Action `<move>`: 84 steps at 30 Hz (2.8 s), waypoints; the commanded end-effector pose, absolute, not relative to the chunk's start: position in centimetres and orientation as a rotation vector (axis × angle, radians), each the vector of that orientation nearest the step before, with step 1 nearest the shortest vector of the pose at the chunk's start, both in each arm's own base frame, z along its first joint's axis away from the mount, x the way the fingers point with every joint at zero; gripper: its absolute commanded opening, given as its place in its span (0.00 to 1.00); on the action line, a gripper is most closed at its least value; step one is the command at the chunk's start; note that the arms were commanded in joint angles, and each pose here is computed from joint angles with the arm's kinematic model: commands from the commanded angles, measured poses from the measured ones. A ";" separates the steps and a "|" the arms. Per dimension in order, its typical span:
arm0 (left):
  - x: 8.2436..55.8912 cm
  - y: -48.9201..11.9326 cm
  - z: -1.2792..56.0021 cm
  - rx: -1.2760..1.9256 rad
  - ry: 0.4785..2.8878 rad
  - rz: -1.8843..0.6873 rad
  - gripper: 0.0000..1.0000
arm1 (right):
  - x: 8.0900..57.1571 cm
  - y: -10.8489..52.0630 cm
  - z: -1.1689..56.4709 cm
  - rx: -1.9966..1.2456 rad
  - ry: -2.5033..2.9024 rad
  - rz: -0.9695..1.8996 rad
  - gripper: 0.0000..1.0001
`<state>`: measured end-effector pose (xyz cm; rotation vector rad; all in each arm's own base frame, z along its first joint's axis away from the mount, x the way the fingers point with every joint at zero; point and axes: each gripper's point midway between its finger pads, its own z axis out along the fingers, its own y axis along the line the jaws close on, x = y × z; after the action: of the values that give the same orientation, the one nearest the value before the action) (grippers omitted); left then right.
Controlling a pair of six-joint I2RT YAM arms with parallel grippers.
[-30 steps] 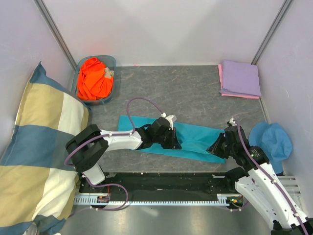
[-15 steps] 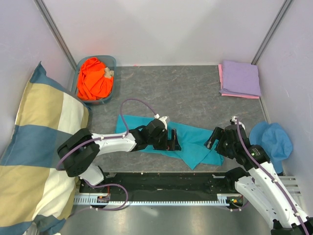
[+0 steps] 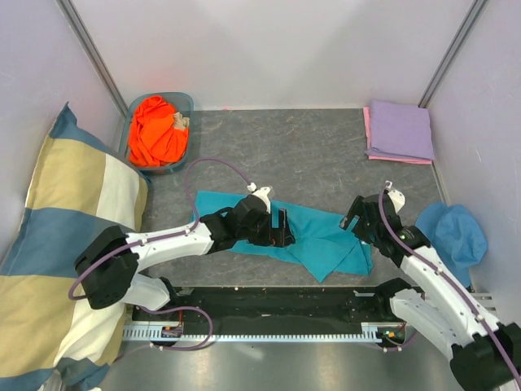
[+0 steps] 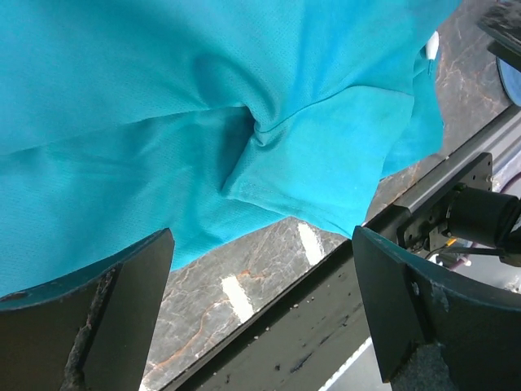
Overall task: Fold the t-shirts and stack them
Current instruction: Fold the other side of the tshirt into a rectangle
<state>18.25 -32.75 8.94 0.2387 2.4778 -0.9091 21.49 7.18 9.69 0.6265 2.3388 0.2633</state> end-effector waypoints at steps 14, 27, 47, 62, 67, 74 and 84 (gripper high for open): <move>18.2 -28.9 2.4 0.259 2.559 -0.642 0.98 | 26.2 5.4 9.4 0.685 2.245 0.061 0.87; 17.8 -28.3 1.1 0.259 2.588 -0.615 0.98 | 27.1 3.7 7.6 0.697 2.287 -0.049 0.71; 17.5 -27.3 0.8 0.240 2.599 -0.583 0.98 | 27.3 3.6 5.1 0.717 2.345 -0.020 0.23; 17.1 -26.0 0.2 0.232 2.616 -0.526 0.98 | 27.7 2.4 6.1 0.778 2.271 -0.061 0.00; 16.8 -25.3 0.0 0.224 2.620 -0.510 0.98 | 28.4 2.1 6.4 0.782 2.268 -0.083 0.00; 16.5 -24.8 -0.3 0.210 2.631 -0.499 0.98 | 29.3 1.5 6.9 0.778 2.257 -0.116 0.00; 16.4 -24.3 -0.8 0.211 2.639 -0.474 0.98 | 30.9 0.6 6.8 0.765 2.265 -0.156 0.00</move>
<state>18.53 -28.95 3.48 0.1969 2.4881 -0.7073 28.80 1.25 5.46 0.7774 2.3203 -0.1346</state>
